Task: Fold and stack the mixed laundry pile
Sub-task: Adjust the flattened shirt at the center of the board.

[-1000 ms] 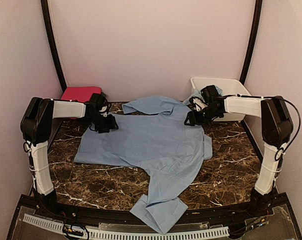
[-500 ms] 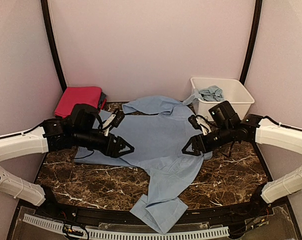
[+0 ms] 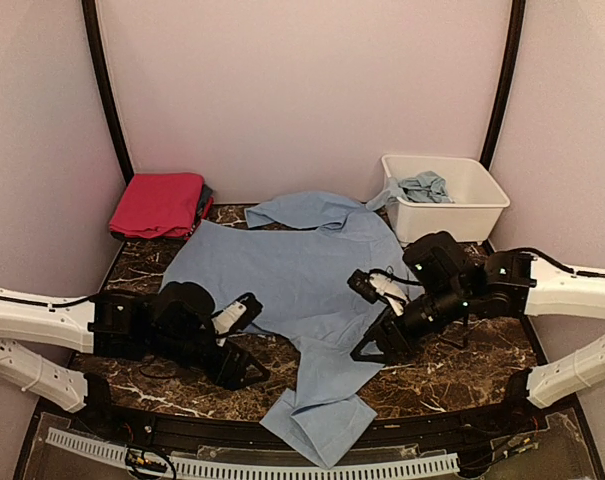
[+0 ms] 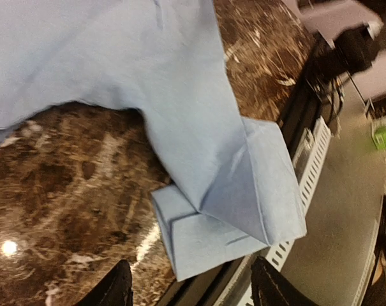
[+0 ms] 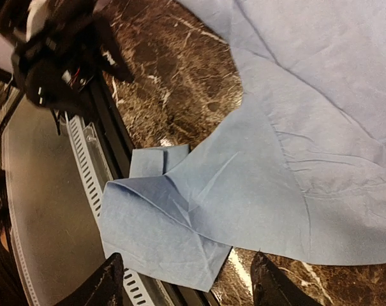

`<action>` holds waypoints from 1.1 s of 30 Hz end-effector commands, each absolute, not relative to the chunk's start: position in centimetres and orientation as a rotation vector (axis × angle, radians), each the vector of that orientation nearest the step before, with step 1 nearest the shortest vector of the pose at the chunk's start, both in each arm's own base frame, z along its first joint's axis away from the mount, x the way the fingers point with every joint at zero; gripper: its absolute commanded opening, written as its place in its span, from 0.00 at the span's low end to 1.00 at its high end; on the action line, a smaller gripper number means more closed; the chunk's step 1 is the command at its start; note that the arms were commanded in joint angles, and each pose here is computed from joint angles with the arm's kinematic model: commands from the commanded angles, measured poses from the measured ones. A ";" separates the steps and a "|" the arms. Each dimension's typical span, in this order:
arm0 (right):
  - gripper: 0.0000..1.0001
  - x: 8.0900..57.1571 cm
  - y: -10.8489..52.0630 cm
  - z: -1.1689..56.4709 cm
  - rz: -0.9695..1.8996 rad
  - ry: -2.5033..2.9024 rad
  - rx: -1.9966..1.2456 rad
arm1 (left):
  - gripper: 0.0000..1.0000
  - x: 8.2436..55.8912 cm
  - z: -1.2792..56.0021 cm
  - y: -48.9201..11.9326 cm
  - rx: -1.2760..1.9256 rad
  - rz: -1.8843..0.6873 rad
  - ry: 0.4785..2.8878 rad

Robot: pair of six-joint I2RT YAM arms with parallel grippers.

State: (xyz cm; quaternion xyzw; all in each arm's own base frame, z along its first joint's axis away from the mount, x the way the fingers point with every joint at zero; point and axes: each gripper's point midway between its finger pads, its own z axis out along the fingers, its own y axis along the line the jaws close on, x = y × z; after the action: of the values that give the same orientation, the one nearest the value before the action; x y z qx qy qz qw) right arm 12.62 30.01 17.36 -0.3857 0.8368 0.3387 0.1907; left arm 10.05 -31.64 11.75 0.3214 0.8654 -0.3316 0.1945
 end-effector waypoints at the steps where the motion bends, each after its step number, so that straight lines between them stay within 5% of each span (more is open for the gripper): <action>1: 0.68 10.5 33.0 17.3 0.843 2.230 -1.297 | 0.63 16.6 14.8 -26.4 0.387 -0.879 2.411; 9: 0.75 5.8 39.1 13.2 0.667 2.162 -1.689 | 0.65 20.0 16.2 -19.3 0.076 -0.808 2.397; 24: 0.64 4.1 42.3 8.3 0.458 2.081 -1.973 | 0.66 21.8 14.7 -15.5 -0.168 -0.740 2.460; 28: 0.44 5.2 41.8 8.1 0.368 2.080 -1.941 | 0.69 22.1 14.1 -13.9 -0.266 -0.690 2.481; 31: 0.00 5.6 41.7 9.5 0.374 2.073 -1.887 | 0.71 22.4 13.7 -13.1 -0.327 -0.703 2.486; 33: 0.00 5.9 41.6 11.5 0.403 2.059 -1.824 | 0.71 22.8 13.6 -12.4 -0.388 -0.709 2.476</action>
State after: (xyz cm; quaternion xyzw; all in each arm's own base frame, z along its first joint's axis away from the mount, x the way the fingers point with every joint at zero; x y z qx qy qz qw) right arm 5.11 41.43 7.49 -0.6641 0.7252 0.1328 0.1241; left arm 22.96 -13.57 14.31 -0.1080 0.9167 -0.2607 0.2829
